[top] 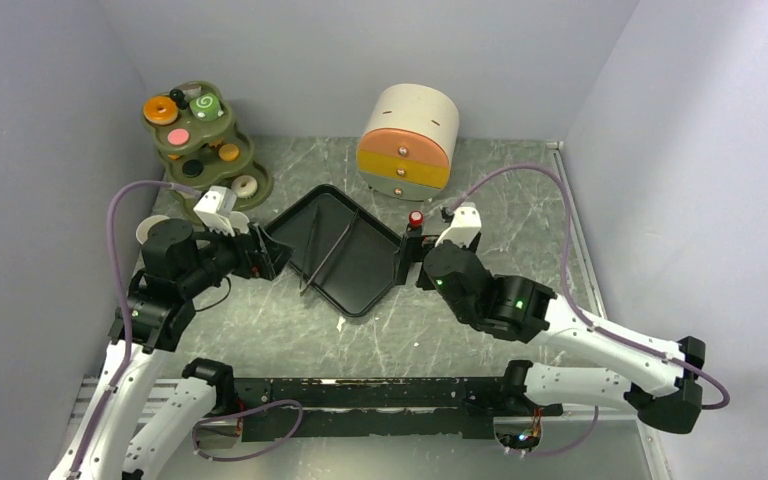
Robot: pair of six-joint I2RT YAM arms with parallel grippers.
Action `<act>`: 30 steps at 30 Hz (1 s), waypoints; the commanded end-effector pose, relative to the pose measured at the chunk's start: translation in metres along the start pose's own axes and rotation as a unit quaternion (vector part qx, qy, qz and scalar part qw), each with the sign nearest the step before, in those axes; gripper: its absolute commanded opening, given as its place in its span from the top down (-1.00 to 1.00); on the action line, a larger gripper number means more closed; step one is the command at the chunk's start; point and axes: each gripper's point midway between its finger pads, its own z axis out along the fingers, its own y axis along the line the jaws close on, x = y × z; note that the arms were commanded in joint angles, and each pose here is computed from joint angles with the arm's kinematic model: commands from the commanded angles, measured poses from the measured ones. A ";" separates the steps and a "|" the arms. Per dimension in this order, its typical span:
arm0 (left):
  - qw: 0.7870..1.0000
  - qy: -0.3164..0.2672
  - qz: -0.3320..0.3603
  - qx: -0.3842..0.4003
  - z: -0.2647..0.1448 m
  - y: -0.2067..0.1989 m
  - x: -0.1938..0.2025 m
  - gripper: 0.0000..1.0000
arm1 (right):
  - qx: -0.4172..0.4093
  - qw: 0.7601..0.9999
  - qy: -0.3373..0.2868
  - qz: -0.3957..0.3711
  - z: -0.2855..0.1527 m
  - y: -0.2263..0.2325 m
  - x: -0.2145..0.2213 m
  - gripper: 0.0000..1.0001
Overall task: Serve the afternoon tea
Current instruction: Reset both arms
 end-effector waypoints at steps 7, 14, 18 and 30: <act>0.999 0.007 -0.002 0.034 0.012 -0.006 0.006 -0.93 | 0.041 0.999 0.026 -0.002 0.018 -0.024 0.033 -1.00; 0.999 0.024 -0.017 0.028 0.013 -0.005 0.010 -0.94 | 0.036 0.998 0.044 0.037 0.027 -0.031 0.023 -1.00; 0.999 0.034 -0.016 0.036 0.009 -0.011 0.009 -0.94 | -0.004 0.998 0.015 0.069 0.020 -0.020 0.007 -1.00; 0.999 0.015 -0.009 0.029 0.004 -0.012 -0.002 -0.94 | 0.013 0.997 0.030 0.076 0.023 -0.024 0.017 -1.00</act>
